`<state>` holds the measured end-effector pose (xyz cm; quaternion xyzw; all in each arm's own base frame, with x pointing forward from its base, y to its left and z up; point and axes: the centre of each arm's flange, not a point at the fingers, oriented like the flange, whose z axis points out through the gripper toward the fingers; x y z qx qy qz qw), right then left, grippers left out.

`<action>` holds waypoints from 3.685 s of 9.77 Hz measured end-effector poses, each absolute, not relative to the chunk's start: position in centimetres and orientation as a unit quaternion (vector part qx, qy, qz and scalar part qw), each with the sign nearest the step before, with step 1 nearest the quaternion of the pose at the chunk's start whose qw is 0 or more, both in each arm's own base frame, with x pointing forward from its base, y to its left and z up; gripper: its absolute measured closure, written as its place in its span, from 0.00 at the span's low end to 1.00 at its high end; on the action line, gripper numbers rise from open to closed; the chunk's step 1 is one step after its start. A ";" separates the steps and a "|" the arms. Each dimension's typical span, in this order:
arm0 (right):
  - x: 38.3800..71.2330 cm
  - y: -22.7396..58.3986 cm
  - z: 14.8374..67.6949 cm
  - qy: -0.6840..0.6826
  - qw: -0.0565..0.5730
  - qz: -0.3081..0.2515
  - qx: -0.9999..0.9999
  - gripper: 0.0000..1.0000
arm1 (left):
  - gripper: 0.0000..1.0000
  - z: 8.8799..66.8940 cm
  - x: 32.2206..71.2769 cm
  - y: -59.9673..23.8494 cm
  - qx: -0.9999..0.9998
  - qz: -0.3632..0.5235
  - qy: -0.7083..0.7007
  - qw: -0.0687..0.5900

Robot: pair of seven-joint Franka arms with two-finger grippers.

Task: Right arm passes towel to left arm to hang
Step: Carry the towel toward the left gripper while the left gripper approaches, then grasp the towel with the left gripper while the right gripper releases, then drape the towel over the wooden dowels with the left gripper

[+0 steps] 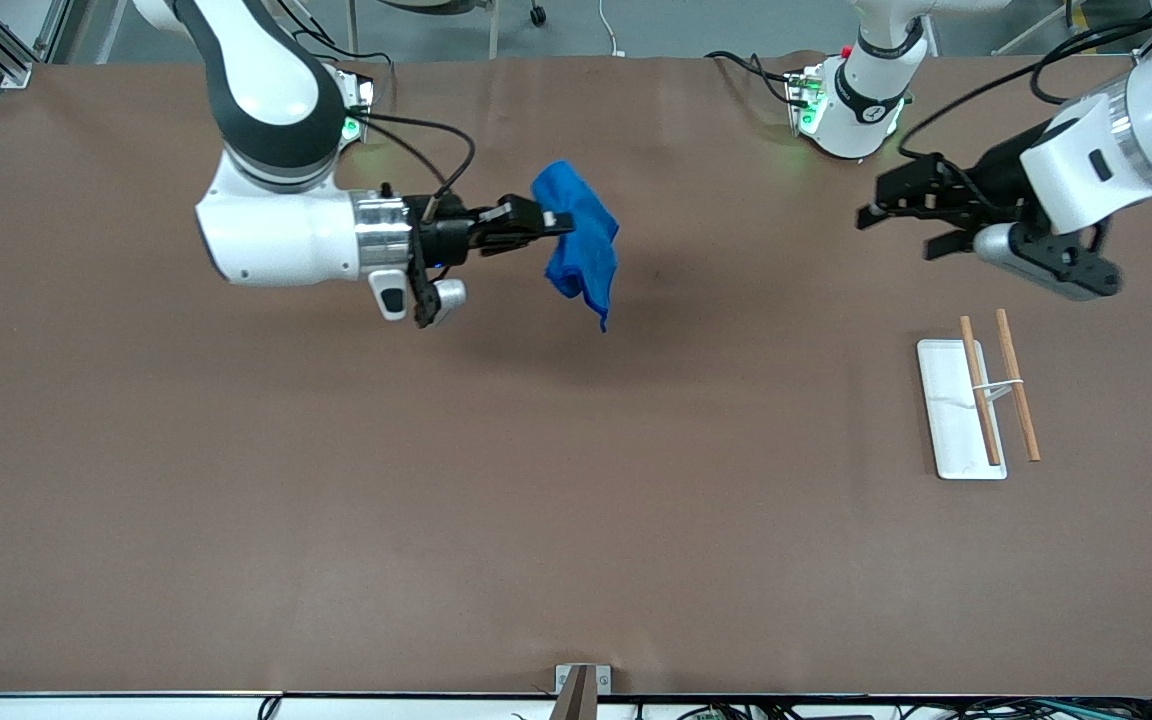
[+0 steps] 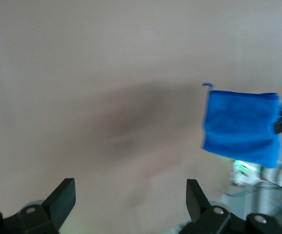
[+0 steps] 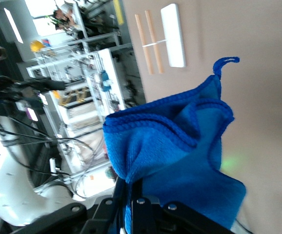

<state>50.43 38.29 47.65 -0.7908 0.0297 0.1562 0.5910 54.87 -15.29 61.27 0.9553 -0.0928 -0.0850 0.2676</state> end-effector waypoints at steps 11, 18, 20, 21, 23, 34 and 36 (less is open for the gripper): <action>45.9 45.8 50.6 0.098 0.701 0.176 -0.684 0.93 | 0.03 42.6 44.1 -11.7 0.719 -0.116 -0.042 0.684; 45.6 46.0 50.5 0.098 0.699 0.174 -0.686 0.93 | 0.08 40.5 42.8 -20.5 0.677 -0.026 0.055 0.734; 45.5 46.1 50.4 0.097 0.699 0.175 -0.686 0.93 | 0.19 40.6 43.0 -20.3 0.675 -0.021 0.059 0.735; 45.5 46.2 50.4 0.097 0.699 0.175 -0.687 0.93 | 0.37 40.8 43.0 -20.1 0.675 -0.018 0.059 0.735; 45.5 46.2 50.4 0.095 0.699 0.173 -0.687 0.93 | 0.64 41.0 43.1 -19.8 0.674 -0.014 0.060 0.736; 50.3 38.8 48.1 0.062 0.476 0.114 -0.870 0.01 | 0.98 46.5 46.9 -10.5 0.821 -0.012 -0.037 0.569; 52.6 34.1 47.9 0.065 0.360 0.063 -0.929 0.00 | 0.98 47.5 49.1 -5.2 0.871 0.005 -0.050 0.489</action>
